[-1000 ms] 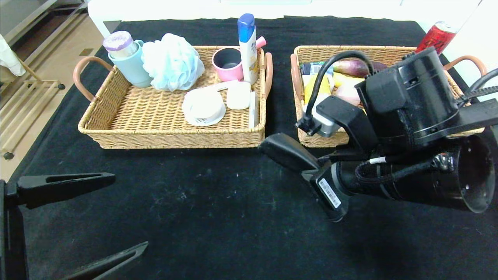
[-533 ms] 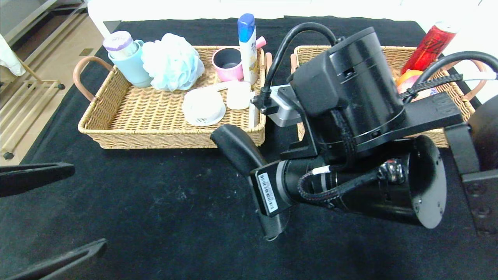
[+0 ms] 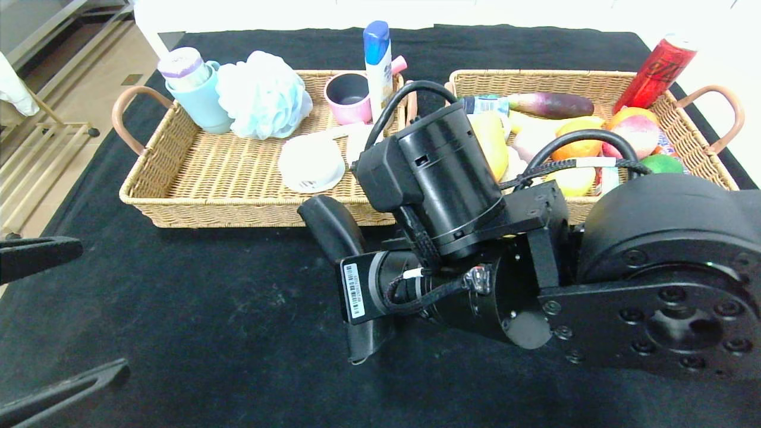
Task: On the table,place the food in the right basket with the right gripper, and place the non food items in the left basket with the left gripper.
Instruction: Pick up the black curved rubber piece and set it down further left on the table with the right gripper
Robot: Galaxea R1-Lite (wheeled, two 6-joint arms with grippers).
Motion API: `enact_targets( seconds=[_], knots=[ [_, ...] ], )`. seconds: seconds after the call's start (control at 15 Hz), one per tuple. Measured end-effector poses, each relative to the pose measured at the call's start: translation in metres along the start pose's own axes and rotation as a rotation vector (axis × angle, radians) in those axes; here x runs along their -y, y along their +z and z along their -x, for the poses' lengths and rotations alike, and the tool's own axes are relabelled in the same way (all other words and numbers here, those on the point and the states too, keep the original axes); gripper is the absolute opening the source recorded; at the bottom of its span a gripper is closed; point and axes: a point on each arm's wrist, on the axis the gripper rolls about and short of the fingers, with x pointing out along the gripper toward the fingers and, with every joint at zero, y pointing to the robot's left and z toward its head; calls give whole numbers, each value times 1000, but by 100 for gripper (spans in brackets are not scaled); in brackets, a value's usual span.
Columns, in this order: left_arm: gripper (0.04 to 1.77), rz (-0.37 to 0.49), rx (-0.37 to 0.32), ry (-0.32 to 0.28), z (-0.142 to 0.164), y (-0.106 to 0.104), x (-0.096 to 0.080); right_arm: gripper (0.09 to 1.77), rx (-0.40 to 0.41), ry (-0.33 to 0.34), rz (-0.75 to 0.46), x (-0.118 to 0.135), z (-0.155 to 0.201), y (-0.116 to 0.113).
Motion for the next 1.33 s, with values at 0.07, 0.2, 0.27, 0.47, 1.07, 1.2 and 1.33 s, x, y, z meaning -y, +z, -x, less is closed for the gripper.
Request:
enact_targets(
  seconds=[0.07, 0.2, 0.27, 0.47, 1.07, 1.2, 1.33],
  knots=[
    [172, -1, -3, -4, -1, -1, 0, 59, 0, -8, -4, 1, -5, 0],
    [172, -1, -7, -11, -1, -2, 1, 59, 1, -18, -11, 3, -11, 1],
    [172, -1, -8, -14, -2, -2, 1, 59, -3, -23, -21, 4, -15, 0],
    [172, -1, -11, -16, -2, -3, 1, 59, -7, -34, -31, 6, -19, -1],
    [172, -2, -18, -18, -3, -4, 1, 135, -2, -23, -19, 4, -13, 1],
    [172, -1, -22, -19, -4, -5, 1, 143, -2, -15, -2, 6, -4, 2],
    [172, 1, -25, -19, -5, -5, 1, 149, -31, 35, 59, 14, 11, 0]
  ],
)
